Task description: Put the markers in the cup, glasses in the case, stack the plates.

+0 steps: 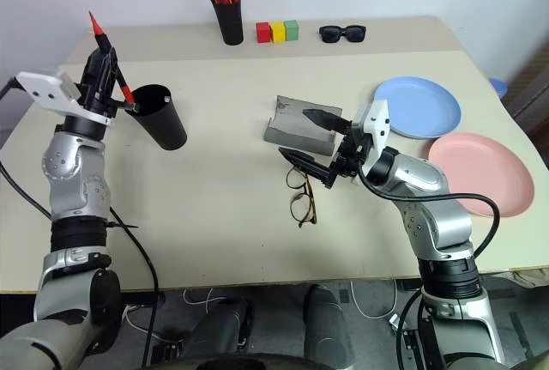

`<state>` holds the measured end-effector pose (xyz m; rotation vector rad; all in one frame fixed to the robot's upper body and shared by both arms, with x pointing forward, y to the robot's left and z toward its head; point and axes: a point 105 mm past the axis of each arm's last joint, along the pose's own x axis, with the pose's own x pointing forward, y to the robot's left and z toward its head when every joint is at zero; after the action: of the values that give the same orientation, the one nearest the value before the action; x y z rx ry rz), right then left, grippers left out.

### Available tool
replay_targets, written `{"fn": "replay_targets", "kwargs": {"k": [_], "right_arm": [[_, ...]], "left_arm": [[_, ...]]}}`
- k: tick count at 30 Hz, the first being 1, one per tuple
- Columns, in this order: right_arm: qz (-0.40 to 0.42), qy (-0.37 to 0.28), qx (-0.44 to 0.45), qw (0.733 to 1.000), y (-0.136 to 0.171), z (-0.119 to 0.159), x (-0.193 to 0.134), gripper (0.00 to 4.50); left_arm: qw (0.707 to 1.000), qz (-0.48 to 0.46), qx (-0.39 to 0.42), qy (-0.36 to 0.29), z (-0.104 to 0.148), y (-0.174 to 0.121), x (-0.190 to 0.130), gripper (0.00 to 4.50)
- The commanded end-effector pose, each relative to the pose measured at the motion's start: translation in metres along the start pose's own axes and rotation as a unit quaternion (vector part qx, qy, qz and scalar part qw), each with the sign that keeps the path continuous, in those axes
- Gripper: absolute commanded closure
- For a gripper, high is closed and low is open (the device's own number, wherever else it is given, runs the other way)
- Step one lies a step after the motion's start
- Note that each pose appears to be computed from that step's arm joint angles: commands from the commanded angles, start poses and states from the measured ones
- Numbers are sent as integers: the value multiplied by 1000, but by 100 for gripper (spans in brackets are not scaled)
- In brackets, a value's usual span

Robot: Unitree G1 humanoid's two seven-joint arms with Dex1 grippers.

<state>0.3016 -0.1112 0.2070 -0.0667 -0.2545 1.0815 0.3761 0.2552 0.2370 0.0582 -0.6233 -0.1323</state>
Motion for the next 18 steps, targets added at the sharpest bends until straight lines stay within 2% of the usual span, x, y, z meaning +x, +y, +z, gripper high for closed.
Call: {"fn": "replay_targets", "kwargs": {"k": [1, 6, 9, 15, 18], "right_arm": [[4, -16, -25, 1000, 1, 13, 1, 0], [6, -18, -27, 999, 2, 14, 4, 0], [6, -18, -27, 999, 2, 14, 4, 0], [6, -16, -27, 999, 3, 14, 3, 0], [5, -17, -28, 999, 2, 14, 4, 0]], "left_arm": [[1000, 12, 5, -12, 3, 6, -3, 449], [1000, 8, 2, 9, -8, 6, -6, 449], [1000, 1, 2, 12, -10, 4, -7, 314], [1000, 0, 1, 7, -8, 2, -7, 3], [1000, -20, -4, -5, 0, -3, -3, 3]]}}
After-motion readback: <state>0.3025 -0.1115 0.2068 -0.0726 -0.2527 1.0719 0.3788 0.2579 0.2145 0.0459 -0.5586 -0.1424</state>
